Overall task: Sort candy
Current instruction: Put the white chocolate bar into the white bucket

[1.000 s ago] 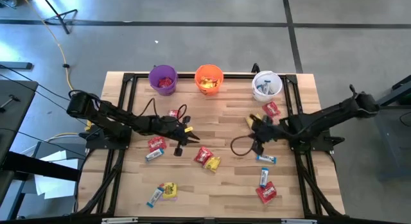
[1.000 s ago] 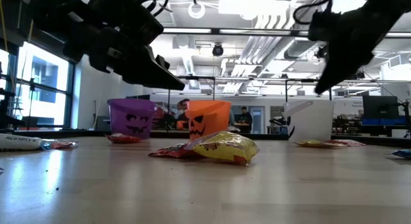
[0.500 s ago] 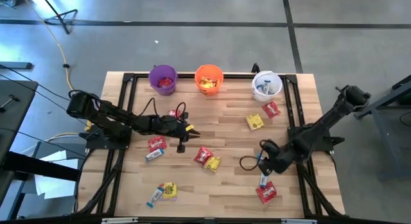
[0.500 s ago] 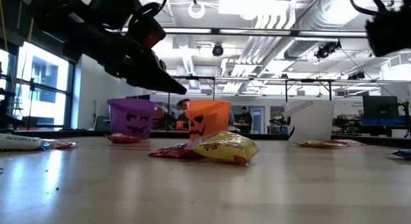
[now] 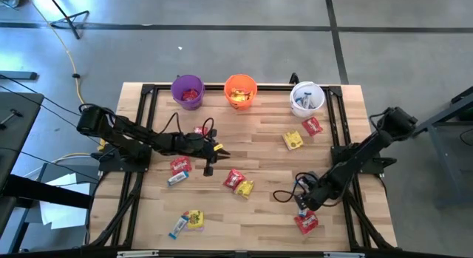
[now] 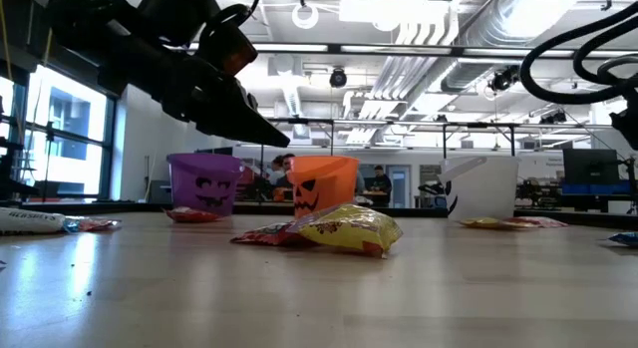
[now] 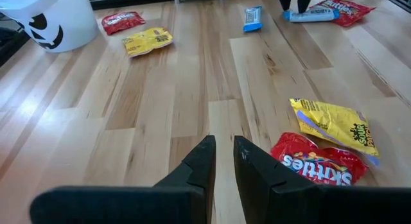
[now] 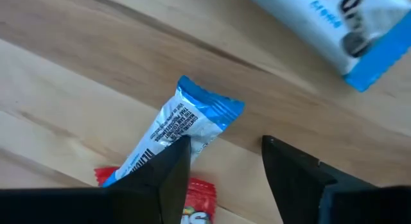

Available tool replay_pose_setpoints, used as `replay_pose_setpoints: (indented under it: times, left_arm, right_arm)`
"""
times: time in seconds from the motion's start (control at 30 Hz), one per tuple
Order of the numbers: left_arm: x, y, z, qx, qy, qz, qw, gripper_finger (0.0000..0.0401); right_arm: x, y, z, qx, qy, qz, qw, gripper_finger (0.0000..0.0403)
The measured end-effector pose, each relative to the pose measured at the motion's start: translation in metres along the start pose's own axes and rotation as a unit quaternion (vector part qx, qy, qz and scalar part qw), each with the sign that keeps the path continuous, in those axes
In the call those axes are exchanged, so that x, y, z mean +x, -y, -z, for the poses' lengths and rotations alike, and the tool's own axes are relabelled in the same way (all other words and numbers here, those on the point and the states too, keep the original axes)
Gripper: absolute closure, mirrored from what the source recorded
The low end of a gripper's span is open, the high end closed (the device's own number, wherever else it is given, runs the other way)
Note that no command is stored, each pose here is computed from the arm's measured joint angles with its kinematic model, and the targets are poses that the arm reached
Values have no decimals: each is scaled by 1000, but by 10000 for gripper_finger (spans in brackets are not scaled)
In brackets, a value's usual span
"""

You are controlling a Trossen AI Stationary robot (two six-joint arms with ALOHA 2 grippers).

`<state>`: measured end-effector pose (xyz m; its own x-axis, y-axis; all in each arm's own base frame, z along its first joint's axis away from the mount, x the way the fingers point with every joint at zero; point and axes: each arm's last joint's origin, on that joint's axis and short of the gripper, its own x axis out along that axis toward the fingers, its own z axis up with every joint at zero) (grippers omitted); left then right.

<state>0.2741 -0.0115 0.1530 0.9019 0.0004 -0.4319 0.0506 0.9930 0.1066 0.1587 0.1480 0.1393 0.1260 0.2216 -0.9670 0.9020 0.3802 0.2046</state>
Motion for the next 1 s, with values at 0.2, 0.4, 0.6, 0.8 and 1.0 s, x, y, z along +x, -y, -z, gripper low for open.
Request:
replay_pose_setpoints:
  times: [0.2, 0.4, 0.6, 0.8, 1.0]
  left_arm:
    - [0, 0, 0, 1, 0, 0, 1000, 359]
    - [0, 0, 0, 4, 0, 0, 1000, 359]
    - [0, 0, 0, 4, -1, 0, 1000, 359]
    - [0, 0, 0, 4, -1, 0, 1000, 359]
    - [0, 0, 0, 5, -1, 0, 1000, 359]
  right_arm:
    - [-2, -4, 0, -2, 3, -11, 1000, 233]
    - [-10, -16, -6, -30, 22, -32, 999, 249]
    - [-18, -26, -8, -47, 23, -48, 998, 245]
    - [-10, -26, -8, -55, 4, -31, 998, 209]
    - [5, -40, -9, -87, -6, -66, 994, 212]
